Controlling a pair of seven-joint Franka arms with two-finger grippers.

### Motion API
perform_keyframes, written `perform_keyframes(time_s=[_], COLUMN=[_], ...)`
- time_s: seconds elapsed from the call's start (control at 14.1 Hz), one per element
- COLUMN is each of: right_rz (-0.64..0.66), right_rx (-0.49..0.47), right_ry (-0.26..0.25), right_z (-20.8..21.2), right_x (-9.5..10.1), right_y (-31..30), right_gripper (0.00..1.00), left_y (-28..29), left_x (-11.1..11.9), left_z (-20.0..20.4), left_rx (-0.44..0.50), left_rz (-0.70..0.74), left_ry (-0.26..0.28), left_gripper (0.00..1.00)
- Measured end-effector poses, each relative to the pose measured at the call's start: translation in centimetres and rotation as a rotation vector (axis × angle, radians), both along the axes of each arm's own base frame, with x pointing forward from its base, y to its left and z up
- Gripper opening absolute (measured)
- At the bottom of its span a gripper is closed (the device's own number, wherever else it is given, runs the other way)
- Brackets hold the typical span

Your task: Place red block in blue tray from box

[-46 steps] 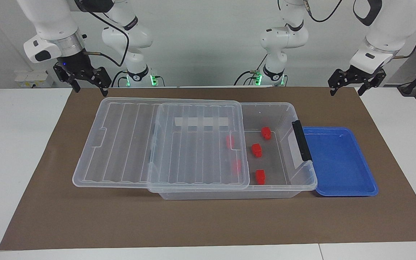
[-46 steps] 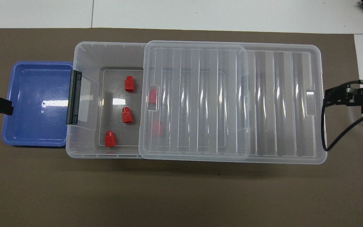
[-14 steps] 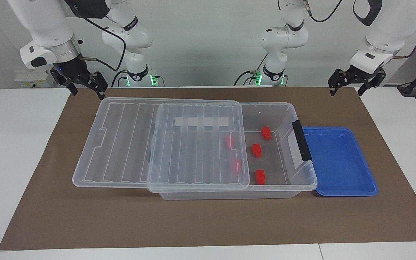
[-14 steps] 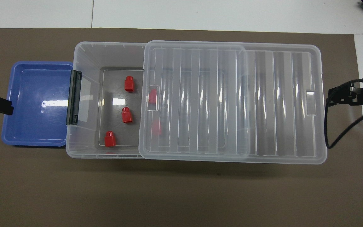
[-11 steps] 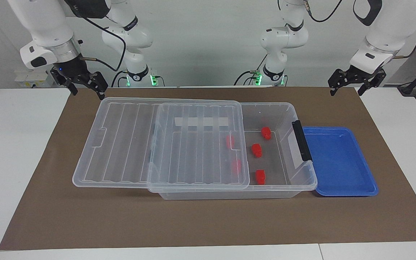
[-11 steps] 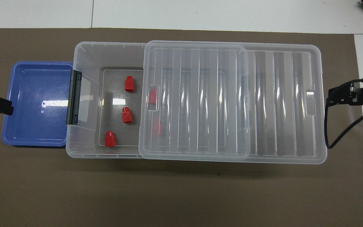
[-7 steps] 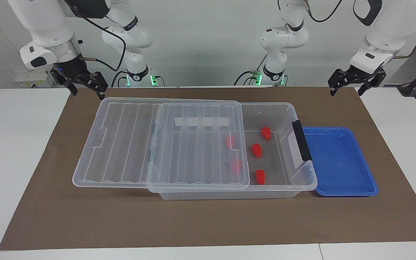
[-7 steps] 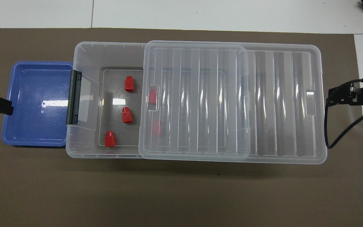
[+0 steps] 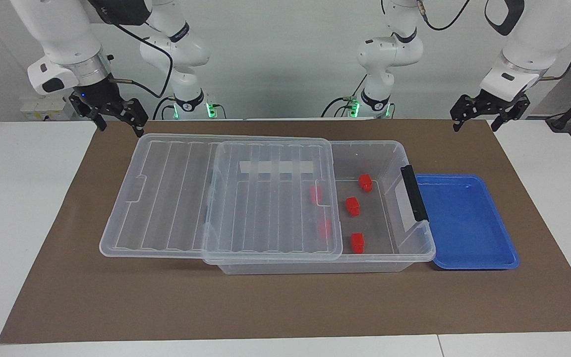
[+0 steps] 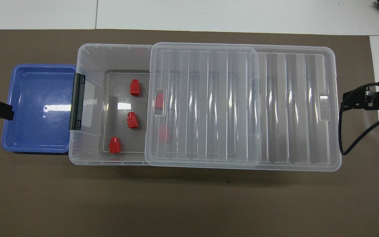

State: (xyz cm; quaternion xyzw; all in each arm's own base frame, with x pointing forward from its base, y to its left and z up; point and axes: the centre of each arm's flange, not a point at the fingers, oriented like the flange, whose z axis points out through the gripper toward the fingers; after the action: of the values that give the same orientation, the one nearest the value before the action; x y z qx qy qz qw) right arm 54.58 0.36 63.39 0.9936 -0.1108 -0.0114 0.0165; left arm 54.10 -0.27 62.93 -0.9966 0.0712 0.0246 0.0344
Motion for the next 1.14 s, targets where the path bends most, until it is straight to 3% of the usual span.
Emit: perform_keyframes(time_s=[0.78,0.92,1.14], right_rz=[0.0,0.0,0.0], right_rx=[0.0,0.0,0.0], right_ry=[0.0,0.0,0.0], right_z=[0.0,0.0,0.0], right_x=[0.0,0.0,0.0], right_y=[0.0,0.0,0.0], right_gripper=[1.0,1.0,1.0], left_y=[-0.8,-2.0,-7.7], left_x=[-0.4,-0.5,0.1], left_z=[0.5,0.9,0.7], left_rx=[-0.004,-0.01,-0.045], left_rz=[0.01,0.126,0.354], left_ry=[-0.003,-0.034,-0.136], left_gripper=[1.0,1.0,1.0])
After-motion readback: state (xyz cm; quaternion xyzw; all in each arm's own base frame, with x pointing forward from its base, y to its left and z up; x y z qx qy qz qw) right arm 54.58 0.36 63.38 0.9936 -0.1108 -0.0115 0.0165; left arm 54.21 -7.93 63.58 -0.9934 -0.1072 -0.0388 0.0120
